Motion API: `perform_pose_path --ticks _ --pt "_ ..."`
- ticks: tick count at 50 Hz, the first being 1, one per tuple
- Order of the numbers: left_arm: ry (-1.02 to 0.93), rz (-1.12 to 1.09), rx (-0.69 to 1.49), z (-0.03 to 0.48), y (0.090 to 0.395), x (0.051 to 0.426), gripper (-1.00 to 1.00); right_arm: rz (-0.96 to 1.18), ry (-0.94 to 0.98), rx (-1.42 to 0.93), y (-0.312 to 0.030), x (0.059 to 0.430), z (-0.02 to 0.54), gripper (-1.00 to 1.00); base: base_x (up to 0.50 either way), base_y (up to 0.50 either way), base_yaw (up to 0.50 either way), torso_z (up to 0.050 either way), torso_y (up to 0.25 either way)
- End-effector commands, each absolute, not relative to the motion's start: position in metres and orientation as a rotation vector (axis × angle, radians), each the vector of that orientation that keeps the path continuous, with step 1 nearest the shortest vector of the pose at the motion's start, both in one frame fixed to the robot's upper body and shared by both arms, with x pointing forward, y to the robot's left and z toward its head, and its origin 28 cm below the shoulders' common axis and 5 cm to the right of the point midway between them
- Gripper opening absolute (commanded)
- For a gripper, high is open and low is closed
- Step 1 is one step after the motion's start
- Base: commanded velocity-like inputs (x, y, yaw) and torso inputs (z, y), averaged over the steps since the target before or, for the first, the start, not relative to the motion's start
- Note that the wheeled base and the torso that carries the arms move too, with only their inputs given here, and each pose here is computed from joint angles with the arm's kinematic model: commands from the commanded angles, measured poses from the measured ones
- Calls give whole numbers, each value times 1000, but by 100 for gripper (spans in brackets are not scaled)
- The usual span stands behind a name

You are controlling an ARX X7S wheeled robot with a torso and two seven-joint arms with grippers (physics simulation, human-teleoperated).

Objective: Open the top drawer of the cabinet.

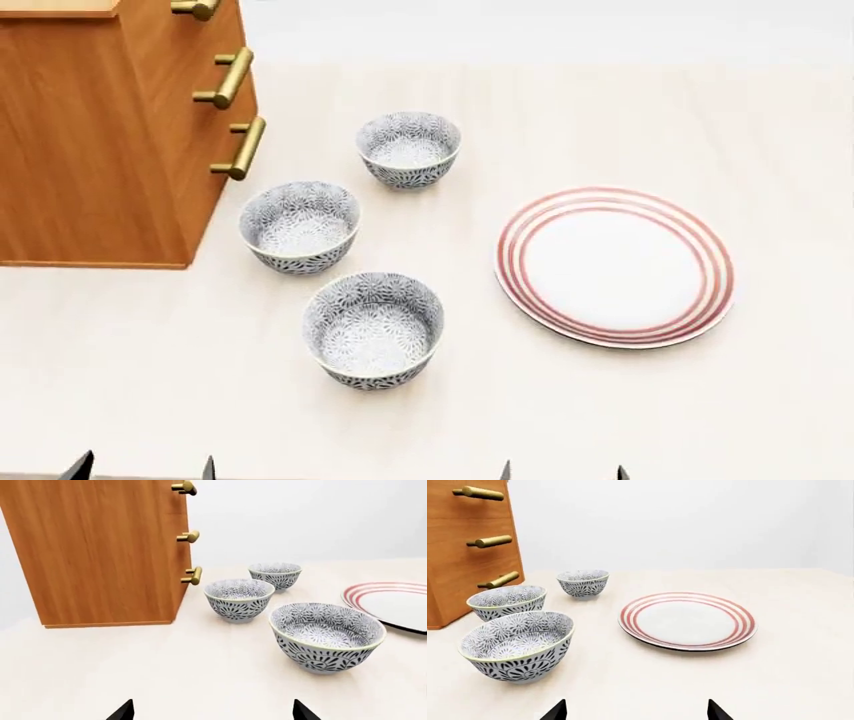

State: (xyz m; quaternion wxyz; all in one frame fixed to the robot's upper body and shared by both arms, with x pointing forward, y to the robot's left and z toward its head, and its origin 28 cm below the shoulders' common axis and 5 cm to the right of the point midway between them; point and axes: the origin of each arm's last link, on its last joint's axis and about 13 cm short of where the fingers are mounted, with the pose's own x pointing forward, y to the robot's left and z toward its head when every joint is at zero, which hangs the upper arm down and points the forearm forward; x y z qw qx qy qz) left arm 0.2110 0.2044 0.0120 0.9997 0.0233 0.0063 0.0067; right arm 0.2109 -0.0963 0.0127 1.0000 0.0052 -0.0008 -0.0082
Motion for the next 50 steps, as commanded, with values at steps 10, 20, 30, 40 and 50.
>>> perform_pose_path --ticks 10,20,30,40,50 --pt "13 19 50 12 205 211 100 -13 -2 9 -96 211 13 100 0 0 0 50 0" --pt "12 16 51 12 204 211 100 -12 -4 8 -96 211 14 100 0 0 0 50 0" --pt "2 18 35 13 205 210 100 -2 -1 -6 -96 211 12 100 143 0 0 27 0" --pt "5 16 37 12 205 211 100 3 -2 -8 -95 211 13 100 500 0 0 0 0" --pt "5 16 39 13 205 211 100 4 -2 -9 -95 211 12 100 500 0 0 0 0"
